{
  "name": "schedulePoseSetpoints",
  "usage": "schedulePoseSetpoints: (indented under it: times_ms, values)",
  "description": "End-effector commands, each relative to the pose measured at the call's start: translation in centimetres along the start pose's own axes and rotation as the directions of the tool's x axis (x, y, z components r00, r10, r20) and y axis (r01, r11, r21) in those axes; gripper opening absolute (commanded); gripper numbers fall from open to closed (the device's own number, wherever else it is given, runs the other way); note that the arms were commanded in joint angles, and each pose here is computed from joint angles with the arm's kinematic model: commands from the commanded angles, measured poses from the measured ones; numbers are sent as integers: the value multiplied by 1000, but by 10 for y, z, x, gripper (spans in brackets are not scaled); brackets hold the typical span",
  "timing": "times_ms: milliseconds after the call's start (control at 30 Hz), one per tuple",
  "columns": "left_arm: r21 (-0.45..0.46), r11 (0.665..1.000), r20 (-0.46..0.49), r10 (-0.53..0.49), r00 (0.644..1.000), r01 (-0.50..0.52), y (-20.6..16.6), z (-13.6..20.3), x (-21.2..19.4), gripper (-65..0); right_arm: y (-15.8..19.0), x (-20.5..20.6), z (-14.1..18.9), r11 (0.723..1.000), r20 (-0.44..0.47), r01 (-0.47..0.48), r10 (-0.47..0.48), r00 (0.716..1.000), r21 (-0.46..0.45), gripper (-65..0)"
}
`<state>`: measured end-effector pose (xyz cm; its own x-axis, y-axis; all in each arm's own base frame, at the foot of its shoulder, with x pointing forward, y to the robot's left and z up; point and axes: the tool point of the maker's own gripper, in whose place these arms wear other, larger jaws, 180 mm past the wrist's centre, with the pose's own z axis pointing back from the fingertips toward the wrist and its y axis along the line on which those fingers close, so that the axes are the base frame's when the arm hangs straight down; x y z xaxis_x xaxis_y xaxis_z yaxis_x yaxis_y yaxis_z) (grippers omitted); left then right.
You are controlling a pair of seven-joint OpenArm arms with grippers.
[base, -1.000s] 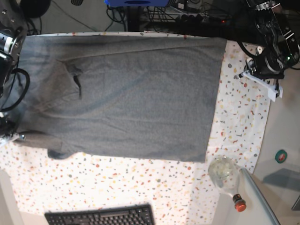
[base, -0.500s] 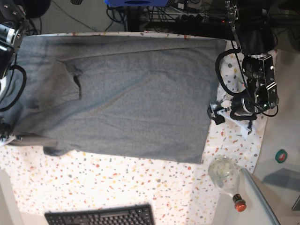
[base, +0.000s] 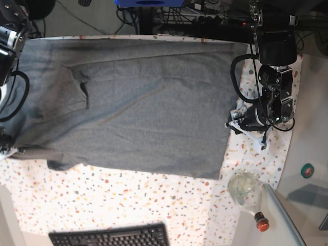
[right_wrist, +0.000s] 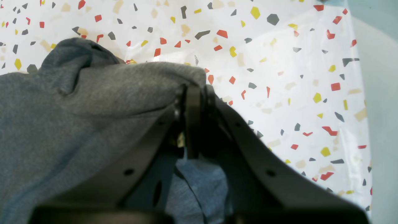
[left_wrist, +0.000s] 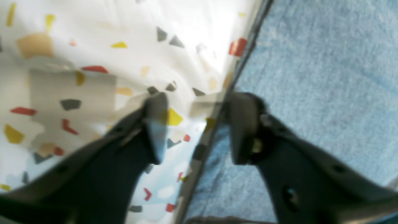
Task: Layout the t-shirt on the table in an organized manner, then fold the t-shirt properly
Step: 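Grasp the shirt hem with the left gripper and pull it taut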
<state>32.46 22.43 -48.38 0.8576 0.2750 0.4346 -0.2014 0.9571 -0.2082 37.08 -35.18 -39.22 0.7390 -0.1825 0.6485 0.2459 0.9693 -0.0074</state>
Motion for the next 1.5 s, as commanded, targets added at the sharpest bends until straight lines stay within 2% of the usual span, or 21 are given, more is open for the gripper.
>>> schedulePoseSetpoints:
  times_ms: [0, 133, 167, 200, 267, 300, 433, 600, 867, 1033, 1167, 1200, 1300, 1367, 1467]
  values:
    - [-37, 999, -48, 4, 999, -5, -10, -1, -11, -393, -7, 27, 7, 1000, 70, -2, 3, 998, -12, -650]
    - [-37, 999, -48, 4, 999, -5, -10, -1, -11, -418, -7, 27, 7, 1000, 68, -1, 2, 998, -12, -650]
    - [-37, 999, -48, 4, 999, -5, -10, -1, -11, -446, -7, 27, 7, 1000, 68, -1, 2, 998, -12, -650]
    - [-37, 999, -48, 4, 999, -5, -10, -1, -11, -490, -7, 27, 7, 1000, 68, -1, 2, 998, -12, -650]
    - [-36, 999, -46, 8, 999, -9, -9, -1, -10, -619, -7, 27, 7, 1000, 68, -1, 2, 998, -12, -650]
    - [-34, 999, -45, 12, 999, -14, -8, -1, -10, -650, -7, 27, 7, 1000, 68, -1, 2, 998, -12, -650]
    - [-35, 999, -36, 13, 999, -15, -8, 1, -7, -650, -7, 27, 7, 1000, 68, -1, 2, 998, -12, -650]
    - [-17, 999, 35, 30, 999, -30, 6, 26, 6, -650, -7, 27, 7, 1000, 68, -3, 4, 998, -11, -650]
    - [28, 999, 9, 43, 999, -43, 27, 64, -8, -650, -7, 27, 7, 1000, 68, -3, 4, 998, -11, -650]
    - [32, 999, 8, 36, 999, -37, 29, 67, -15, -650, -7, 27, 7, 1000, 68, -3, 4, 998, -11, -650]
    - [14, 999, 33, 30, 999, -30, 21, 67, 0, -650, -7, 27, 7, 1000, 68, -3, 4, 998, -11, -650]
    - [9, 999, 37, 31, 999, -31, 19, 65, 5, -568, -7, 27, 7, 1000, 68, -3, 4, 998, -11, -650]
    - [-8, 999, 39, 50, 998, -49, 14, 58, 18, -193, -7, 27, 7, 1000, 68, -3, 4, 998, -11, -650]
    - [-22, 998, 30, 55, 998, -54, 9, 51, 26, -15, -7, 27, 7, 1000, 68, -3, 4, 998, -11, -650]
    - [-47, 998, 36, 31, 999, -29, -7, 38, 39, 0, -6, 26, 7, 1000, 68, -2, 3, 998, -10, -650]
